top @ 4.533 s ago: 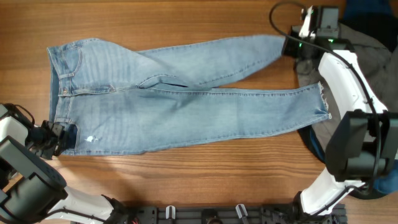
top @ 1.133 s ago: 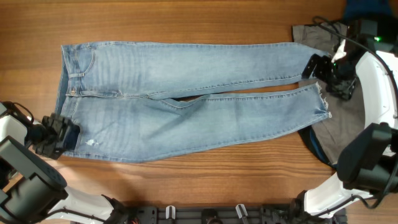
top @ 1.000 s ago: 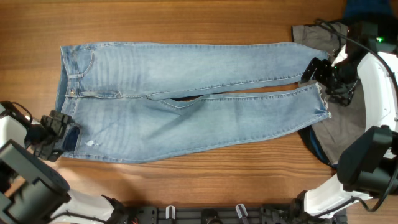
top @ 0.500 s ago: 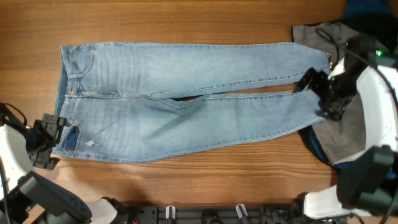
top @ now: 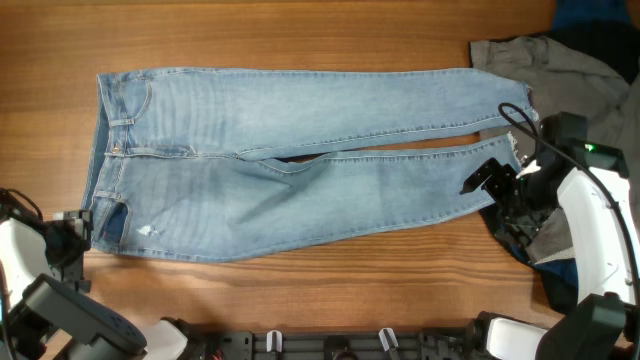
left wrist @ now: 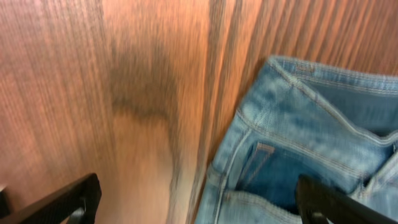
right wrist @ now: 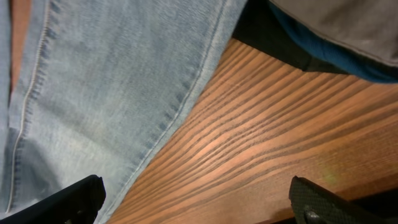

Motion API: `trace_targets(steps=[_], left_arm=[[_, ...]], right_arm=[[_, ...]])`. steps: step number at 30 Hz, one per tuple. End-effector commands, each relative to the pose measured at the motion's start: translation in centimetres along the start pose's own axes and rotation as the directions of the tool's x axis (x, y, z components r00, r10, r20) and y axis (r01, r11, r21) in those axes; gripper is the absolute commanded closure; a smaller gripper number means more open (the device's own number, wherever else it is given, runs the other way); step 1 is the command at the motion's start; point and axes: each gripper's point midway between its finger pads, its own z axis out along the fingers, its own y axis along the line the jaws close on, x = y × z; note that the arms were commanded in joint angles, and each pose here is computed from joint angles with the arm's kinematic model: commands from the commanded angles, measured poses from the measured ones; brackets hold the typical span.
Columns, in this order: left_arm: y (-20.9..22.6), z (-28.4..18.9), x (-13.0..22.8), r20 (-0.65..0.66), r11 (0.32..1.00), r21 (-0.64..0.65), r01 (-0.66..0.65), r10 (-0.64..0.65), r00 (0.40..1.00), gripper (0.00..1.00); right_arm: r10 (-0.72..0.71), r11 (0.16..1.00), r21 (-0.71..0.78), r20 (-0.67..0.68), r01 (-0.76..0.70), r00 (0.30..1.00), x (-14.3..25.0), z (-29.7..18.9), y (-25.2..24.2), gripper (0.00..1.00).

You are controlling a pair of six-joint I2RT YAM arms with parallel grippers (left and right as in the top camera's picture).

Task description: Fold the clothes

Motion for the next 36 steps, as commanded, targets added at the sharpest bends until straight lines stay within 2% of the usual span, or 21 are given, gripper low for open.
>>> trace_targets(steps=[1,6,10,13,17,21,23,24,27,28,36], left_arm=[[0.5,1.1,-0.6,0.050,0.999,-0.005,0.047,-0.047,0.998,0.01],[-1.3,1.5,-2.3,0.128,0.996,0.082,0.038,-0.048,0.991,0.18],[-1.5,2.4,-1.2,0.074,0.995,0.093,0.026,-0.033,0.997,0.18],[-2.2,3.2,-0.5,0.029,0.992,0.117,-0.039,0.035,0.999,0.20],[-2.5,4.6,-0.8,0.025,0.990,0.114,-0.082,0.079,0.997,0.19],[-2.9,5.7,-0.9,0.021,0.987,0.117,-0.106,0.105,0.994,0.23],[-3.2,6.2,-0.6,-0.001,0.982,0.134,-0.129,0.131,0.991,0.35],[-3.3,6.3,-0.5,-0.007,0.982,0.139,-0.129,0.131,0.991,0.38],[-3.3,6.4,-0.3,-0.015,0.982,0.142,-0.128,0.132,0.991,0.71],[-3.4,6.4,-0.2,-0.020,0.981,0.147,-0.128,0.132,0.991,0.76],[-2.7,6.4,0.8,-0.069,0.984,0.128,-0.122,0.132,0.989,0.89]], right_arm=[[0.030,0.999,-0.013,0.008,-0.030,1.000,0.0,-0.1,0.0,0.00],[0.021,1.000,-0.010,0.005,-0.021,1.000,0.1,-0.1,-0.1,0.00],[0.022,1.000,-0.011,0.006,-0.022,1.000,0.1,-0.1,0.0,0.00],[0.020,1.000,-0.013,0.010,-0.020,1.000,0.0,-0.1,0.0,0.00],[0.018,1.000,-0.016,0.014,-0.017,1.000,-0.1,-0.1,0.1,0.00],[0.017,1.000,-0.016,0.015,-0.017,1.000,-0.1,-0.1,0.1,0.00],[0.017,1.000,-0.018,0.017,-0.016,1.000,-0.2,-0.1,0.1,0.00],[0.016,1.000,-0.018,0.018,-0.016,1.000,-0.2,-0.1,0.1,0.00],[0.016,1.000,-0.018,0.019,-0.016,1.000,-0.2,-0.1,0.1,0.00],[0.016,1.000,-0.015,0.020,-0.016,1.000,-0.2,-0.1,0.1,0.00],[0.019,1.000,-0.003,0.022,-0.018,1.000,-0.2,-0.1,-0.1,0.00]])
